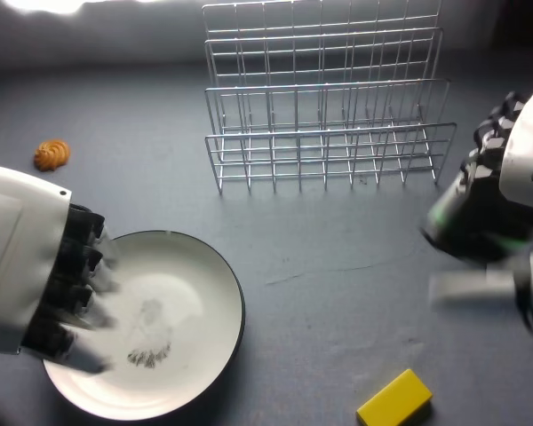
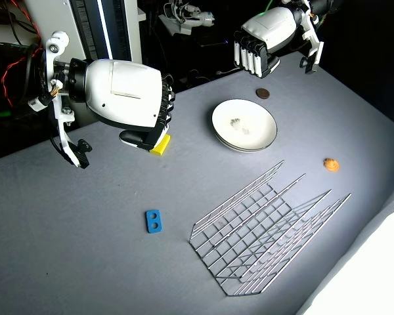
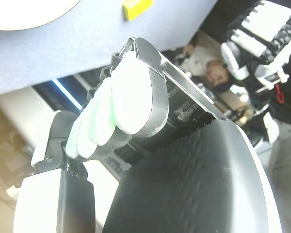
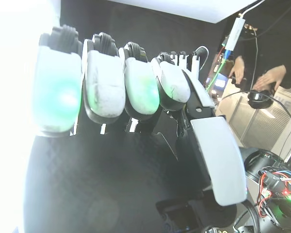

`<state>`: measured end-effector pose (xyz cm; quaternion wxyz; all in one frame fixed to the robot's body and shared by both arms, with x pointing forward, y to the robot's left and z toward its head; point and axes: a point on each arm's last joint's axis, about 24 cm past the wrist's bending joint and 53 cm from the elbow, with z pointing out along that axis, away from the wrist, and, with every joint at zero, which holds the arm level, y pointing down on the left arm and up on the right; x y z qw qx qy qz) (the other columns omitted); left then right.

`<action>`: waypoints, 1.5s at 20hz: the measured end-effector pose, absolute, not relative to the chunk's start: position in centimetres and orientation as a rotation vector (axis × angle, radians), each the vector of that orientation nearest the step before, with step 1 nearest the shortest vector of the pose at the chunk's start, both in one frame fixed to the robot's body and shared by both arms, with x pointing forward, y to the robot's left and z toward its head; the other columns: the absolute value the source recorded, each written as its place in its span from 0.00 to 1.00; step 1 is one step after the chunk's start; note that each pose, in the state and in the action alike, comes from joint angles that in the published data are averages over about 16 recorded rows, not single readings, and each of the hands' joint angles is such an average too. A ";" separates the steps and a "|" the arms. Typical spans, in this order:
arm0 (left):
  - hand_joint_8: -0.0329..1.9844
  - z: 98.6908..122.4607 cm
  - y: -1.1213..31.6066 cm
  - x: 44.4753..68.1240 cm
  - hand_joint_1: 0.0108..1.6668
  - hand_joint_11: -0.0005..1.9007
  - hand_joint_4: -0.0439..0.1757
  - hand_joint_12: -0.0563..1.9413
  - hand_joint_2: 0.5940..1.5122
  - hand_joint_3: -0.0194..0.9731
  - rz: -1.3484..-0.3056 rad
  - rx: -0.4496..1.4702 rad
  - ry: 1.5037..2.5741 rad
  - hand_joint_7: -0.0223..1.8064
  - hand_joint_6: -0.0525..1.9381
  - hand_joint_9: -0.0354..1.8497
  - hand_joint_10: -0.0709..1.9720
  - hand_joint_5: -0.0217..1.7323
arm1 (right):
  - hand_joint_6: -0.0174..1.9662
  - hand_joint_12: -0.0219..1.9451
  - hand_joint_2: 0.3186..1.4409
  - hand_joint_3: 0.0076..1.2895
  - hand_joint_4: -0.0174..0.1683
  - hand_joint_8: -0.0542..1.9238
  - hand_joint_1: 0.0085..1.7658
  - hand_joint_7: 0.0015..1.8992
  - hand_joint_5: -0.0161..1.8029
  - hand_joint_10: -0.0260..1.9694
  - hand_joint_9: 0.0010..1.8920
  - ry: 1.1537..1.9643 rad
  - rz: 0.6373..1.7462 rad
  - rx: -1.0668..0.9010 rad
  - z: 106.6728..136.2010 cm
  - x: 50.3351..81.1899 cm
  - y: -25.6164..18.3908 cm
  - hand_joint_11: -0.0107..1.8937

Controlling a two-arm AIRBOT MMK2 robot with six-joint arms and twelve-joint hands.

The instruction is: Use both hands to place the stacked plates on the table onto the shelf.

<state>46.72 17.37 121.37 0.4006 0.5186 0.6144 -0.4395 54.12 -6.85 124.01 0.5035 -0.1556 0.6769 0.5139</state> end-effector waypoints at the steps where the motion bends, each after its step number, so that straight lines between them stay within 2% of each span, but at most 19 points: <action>1: 0.16 121.4 17.3 46.7 0.02 0.17 0.17 0.18 0.45 0.07 -1.112 1.311 1.552 0.15 0.17 0.17 0.17 0.14 | 0.23 0.22 0.56 0.03 0.12 0.24 0.09 0.20 0.19 0.23 0.21 1.635 1.241 -0.376 124.0 54.1 -6.9 0.25; 8: 0.09 121.8 17.1 46.8 0.01 0.10 0.18 0.11 0.46 0.06 -1.117 1.306 1.535 0.09 0.10 0.10 0.11 0.08 | 0.13 0.13 0.54 0.02 0.10 0.15 0.08 0.12 0.11 0.13 0.12 1.635 1.240 -0.377 124.0 54.1 -6.8 0.14; 10: 0.03 122.0 16.9 46.8 0.00 0.04 0.18 0.05 0.46 0.05 -1.120 1.301 1.526 0.04 0.04 0.05 0.05 0.04 | 0.06 0.05 0.51 0.02 0.07 0.07 0.07 0.05 0.05 0.06 0.05 1.634 1.240 -0.379 124.0 54.1 -6.8 0.07; 13: 0.01 122.2 16.8 46.8 0.00 0.01 0.19 0.03 0.46 0.05 -1.124 1.298 1.513 0.02 0.02 0.02 0.04 0.02 | 0.02 0.01 0.51 0.01 0.09 0.03 0.08 0.01 0.02 0.02 0.01 1.634 1.239 -0.382 124.0 54.1 -6.8 0.02; 20: 0.01 122.5 16.6 46.5 0.00 0.01 0.18 0.02 0.47 0.05 -1.138 1.305 1.494 0.02 0.02 0.03 0.04 0.02 | 0.02 0.01 0.51 0.01 0.07 0.03 0.09 0.01 0.02 0.02 0.01 1.634 1.235 -0.391 123.9 54.0 -6.8 0.02; 30: 0.01 121.8 17.1 46.1 0.00 0.01 0.18 0.02 0.49 0.04 -1.147 1.320 1.541 0.02 0.02 0.03 0.04 0.02 | 0.02 0.01 0.51 0.01 0.07 0.03 0.10 0.01 0.02 0.02 0.01 1.634 1.232 -0.400 123.9 53.9 -6.7 0.02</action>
